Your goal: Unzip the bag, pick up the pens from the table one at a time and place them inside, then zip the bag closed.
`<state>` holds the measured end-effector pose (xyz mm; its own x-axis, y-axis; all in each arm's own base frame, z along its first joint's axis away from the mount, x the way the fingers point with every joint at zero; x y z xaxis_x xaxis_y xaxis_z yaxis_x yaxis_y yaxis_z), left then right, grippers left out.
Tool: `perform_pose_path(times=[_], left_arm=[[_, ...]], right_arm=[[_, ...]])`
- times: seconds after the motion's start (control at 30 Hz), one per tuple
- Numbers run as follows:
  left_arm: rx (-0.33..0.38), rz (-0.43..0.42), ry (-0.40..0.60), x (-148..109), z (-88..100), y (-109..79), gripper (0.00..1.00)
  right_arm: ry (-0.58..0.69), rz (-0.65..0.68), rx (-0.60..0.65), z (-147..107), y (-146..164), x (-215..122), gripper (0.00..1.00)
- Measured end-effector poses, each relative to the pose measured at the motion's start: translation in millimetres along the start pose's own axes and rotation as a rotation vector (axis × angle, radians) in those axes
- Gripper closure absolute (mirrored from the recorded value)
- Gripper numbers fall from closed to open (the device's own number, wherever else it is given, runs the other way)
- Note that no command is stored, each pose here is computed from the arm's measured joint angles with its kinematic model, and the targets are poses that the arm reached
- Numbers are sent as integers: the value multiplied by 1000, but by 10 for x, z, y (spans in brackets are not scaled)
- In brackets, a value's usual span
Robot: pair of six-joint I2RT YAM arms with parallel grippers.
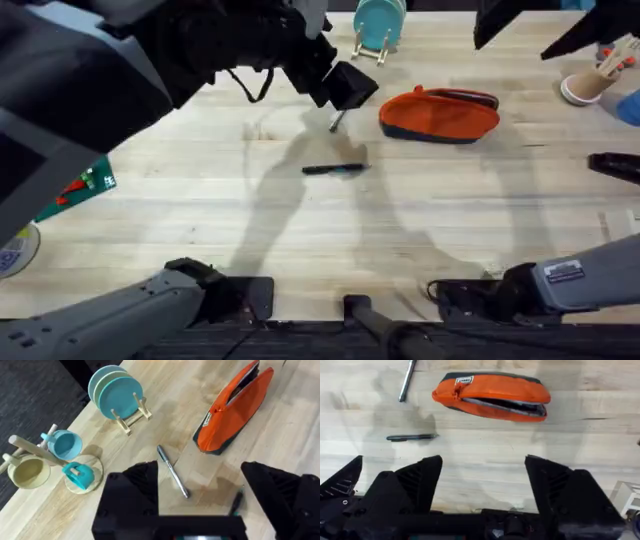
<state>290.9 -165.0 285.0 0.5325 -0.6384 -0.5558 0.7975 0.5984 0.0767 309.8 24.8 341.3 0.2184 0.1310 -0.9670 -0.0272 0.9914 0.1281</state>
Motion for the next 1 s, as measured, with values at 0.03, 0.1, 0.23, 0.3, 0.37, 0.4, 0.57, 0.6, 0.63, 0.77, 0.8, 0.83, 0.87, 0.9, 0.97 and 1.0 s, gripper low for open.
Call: perform_pose_path(times=[0.03, 0.1, 0.23, 0.3, 0.37, 0.4, 0.57, 0.6, 0.63, 0.77, 0.8, 0.83, 0.87, 0.9, 0.97, 1.0], left_arm=[[0, 0, 0, 0, 0, 0, 7], [0, 0, 0, 0, 0, 0, 7], [-3, 0, 0, 0, 0, 0, 8], [-3, 1, 1, 0, -1, 1, 7], [-3, 2, 1, 0, -1, 3, 7], [-3, 3, 1, 0, -1, 3, 7], [-3, 3, 1, 0, -1, 3, 8], [-3, 3, 1, 0, -1, 3, 8], [-3, 3, 1, 0, -1, 3, 9], [-3, 3, 1, 0, -1, 3, 7], [-3, 3, 1, 0, -1, 3, 7], [-3, 3, 1, 0, -1, 3, 8], [-3, 3, 1, 0, -1, 3, 7], [-3, 3, 1, 0, -1, 3, 7], [-3, 3, 1, 0, -1, 3, 9], [-3, 3, 1, 0, -1, 3, 8]], right_arm=[[-4, 0, -8, 7, 0, 0, 5], [-16, 0, -33, 28, 1, 0, 5], [-53, -1, -126, 94, 4, -3, 99], [-83, -5, -189, 146, 6, -6, 212], [-115, -12, -262, 204, 8, -12, 340], [-126, -17, -296, 223, 7, -14, 437], [-136, -36, -462, 244, 1, -17, 932], [-135, -39, -492, 245, 0, -17, 958], [-136, -43, -519, 247, -1, -17, 966], [-152, -57, -625, 281, -1, -21, 968], [-154, -60, -658, 290, -1, -18, 968], [-159, -65, -695, 303, -1, -17, 968], [-159, -68, -729, 315, -2, -6, 968], [-159, -71, -770, 330, -3, 8, 968], [-148, -74, -842, 351, -7, 48, 968], [-140, -75, -884, 363, -10, 76, 968]])
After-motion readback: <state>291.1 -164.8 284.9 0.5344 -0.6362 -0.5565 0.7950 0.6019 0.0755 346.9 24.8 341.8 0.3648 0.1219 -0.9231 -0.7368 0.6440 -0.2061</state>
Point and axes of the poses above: each hand's point on the last joint's axis, 136 mm out from that joint toward the fingers, its own x axis out along the fingers, its own y axis along the line the jaws close on, z = x × y, the point moved 7 cm from there along -x, back along the fingers, and after that the axes turned 5 degrees about -x, right-handed, at the moved point
